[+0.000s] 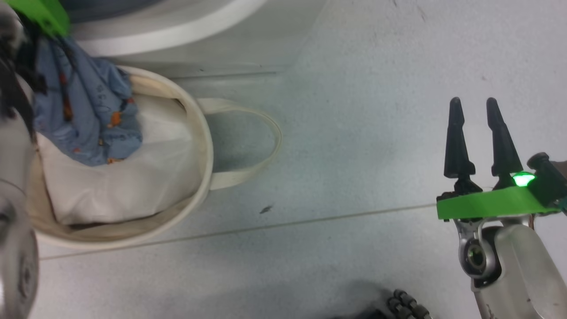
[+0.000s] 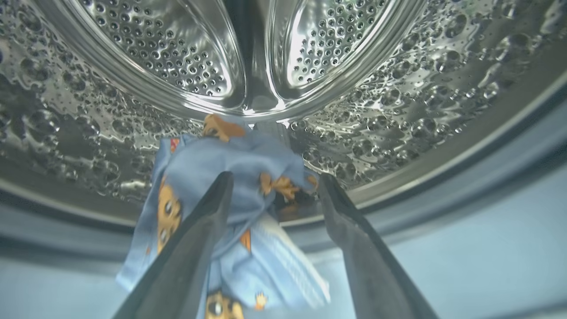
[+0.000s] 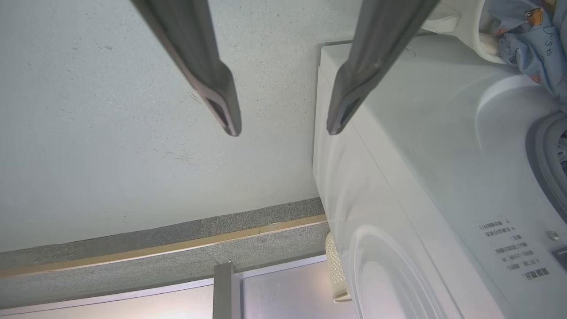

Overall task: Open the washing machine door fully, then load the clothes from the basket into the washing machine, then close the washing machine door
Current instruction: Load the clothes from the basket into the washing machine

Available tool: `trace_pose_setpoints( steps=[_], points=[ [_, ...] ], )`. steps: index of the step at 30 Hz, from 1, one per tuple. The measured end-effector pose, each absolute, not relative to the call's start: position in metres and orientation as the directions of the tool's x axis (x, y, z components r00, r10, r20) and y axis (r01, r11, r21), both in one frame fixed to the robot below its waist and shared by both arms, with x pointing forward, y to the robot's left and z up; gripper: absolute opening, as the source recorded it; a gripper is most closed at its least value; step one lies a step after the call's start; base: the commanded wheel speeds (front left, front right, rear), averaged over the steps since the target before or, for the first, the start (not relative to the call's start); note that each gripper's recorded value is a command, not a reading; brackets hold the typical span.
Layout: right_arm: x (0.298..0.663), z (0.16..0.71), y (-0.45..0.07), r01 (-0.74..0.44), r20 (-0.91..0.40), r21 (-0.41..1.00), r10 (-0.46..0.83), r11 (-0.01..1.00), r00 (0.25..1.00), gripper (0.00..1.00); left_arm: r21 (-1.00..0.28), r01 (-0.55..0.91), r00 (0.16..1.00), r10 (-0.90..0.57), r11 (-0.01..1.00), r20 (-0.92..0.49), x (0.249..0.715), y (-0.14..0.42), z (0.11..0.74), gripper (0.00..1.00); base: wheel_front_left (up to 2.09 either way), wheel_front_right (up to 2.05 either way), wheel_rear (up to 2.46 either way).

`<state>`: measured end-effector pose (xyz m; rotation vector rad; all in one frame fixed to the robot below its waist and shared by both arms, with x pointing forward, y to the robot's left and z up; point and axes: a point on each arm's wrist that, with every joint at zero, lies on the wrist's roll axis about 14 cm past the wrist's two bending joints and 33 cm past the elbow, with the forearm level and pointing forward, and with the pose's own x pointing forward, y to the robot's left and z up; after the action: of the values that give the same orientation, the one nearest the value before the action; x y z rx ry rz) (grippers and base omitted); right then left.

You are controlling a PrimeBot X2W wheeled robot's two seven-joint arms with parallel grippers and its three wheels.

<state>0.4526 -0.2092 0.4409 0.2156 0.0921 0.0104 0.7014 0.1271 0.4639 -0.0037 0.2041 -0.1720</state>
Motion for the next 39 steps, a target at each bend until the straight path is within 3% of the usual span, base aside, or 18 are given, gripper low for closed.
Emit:
trace_pose_setpoints(
  steps=[5,11,17,24,32,39],
  points=[
    [0.458,0.458,-0.196,-0.042,-0.044,0.242,0.054,0.969,0.998,1.00,-0.042,0.169,0.963,-0.174,0.985,-0.204,0.673,0.132,0.461,1.00,0.00,0.00,0.00],
    [0.456,0.472,-0.178,-0.089,-0.016,0.284,0.098,0.955,0.995,1.00,-0.086,0.166,0.983,-0.172,0.982,-0.071,0.646,0.137,0.501,1.00,0.00,0.00,0.00],
    [0.452,0.494,-0.162,-0.148,0.032,0.308,0.145,0.940,0.989,1.00,-0.080,0.155,0.986,-0.160,0.985,-0.056,0.602,0.148,0.509,1.00,0.00,0.00,0.00],
    [0.438,0.525,-0.146,-0.231,0.093,0.288,0.213,0.929,0.973,1.00,-0.100,0.127,0.991,-0.121,0.987,0.064,0.552,0.162,0.553,1.00,0.00,0.00,0.00],
    [0.421,0.541,-0.118,-0.322,0.123,0.271,0.299,0.907,0.946,1.00,-0.115,0.089,0.996,-0.087,0.989,0.019,0.494,0.178,0.533,1.00,0.00,0.00,0.00],
    [0.418,0.554,-0.102,-0.391,0.155,0.217,0.364,0.895,0.918,1.00,-0.094,0.063,0.996,-0.056,0.994,0.076,0.464,0.194,0.544,1.00,0.00,0.00,0.00]
  ],
)
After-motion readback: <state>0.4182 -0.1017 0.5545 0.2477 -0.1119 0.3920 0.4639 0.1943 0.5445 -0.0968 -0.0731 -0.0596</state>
